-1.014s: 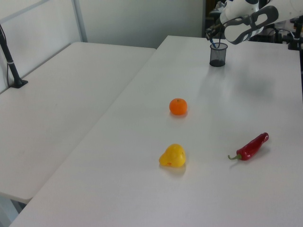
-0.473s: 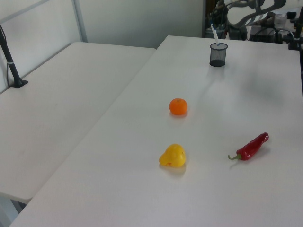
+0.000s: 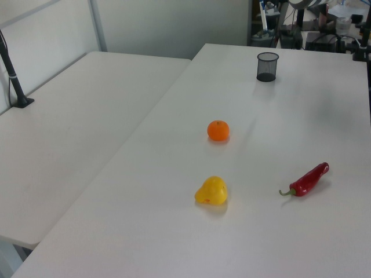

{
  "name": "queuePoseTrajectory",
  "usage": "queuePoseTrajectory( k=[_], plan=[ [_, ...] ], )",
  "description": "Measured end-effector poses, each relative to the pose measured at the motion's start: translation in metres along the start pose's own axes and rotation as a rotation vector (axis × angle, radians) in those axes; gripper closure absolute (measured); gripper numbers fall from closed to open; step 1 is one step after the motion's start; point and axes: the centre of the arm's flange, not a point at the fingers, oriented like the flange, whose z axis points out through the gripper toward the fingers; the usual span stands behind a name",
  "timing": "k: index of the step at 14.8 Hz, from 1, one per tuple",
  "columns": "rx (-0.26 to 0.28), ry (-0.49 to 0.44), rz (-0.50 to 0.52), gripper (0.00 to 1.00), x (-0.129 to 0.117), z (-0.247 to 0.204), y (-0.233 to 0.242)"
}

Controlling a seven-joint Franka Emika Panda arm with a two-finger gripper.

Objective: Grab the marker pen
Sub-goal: 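Lift the marker up out of the pen cup, then carry the marker across the table toward the orange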

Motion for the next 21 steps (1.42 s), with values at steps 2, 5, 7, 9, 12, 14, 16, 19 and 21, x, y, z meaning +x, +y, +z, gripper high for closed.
queuePoseTrajectory(
  k=[2, 5, 7, 9, 12, 14, 16, 19, 21],
  plan=[
    [0.043, -0.007, 0.017, 0.83, 0.006, -0.014, -0.021],
    [0.101, -0.112, 0.014, 0.83, 0.011, -0.036, -0.05],
    [0.137, -0.216, 0.001, 0.83, 0.012, -0.054, -0.067],
    [0.171, -0.328, -0.02, 0.83, 0.006, -0.07, -0.086],
    [0.216, -0.522, -0.074, 0.83, -0.018, -0.085, -0.12],
    [0.244, -0.643, -0.121, 0.83, -0.039, -0.092, -0.146],
    [0.268, -0.741, -0.168, 0.83, -0.063, -0.097, -0.171],
    [0.305, -0.823, -0.232, 0.83, -0.101, -0.101, -0.205],
    [0.328, -0.87, -0.276, 0.83, -0.131, -0.103, -0.23]
  ],
)
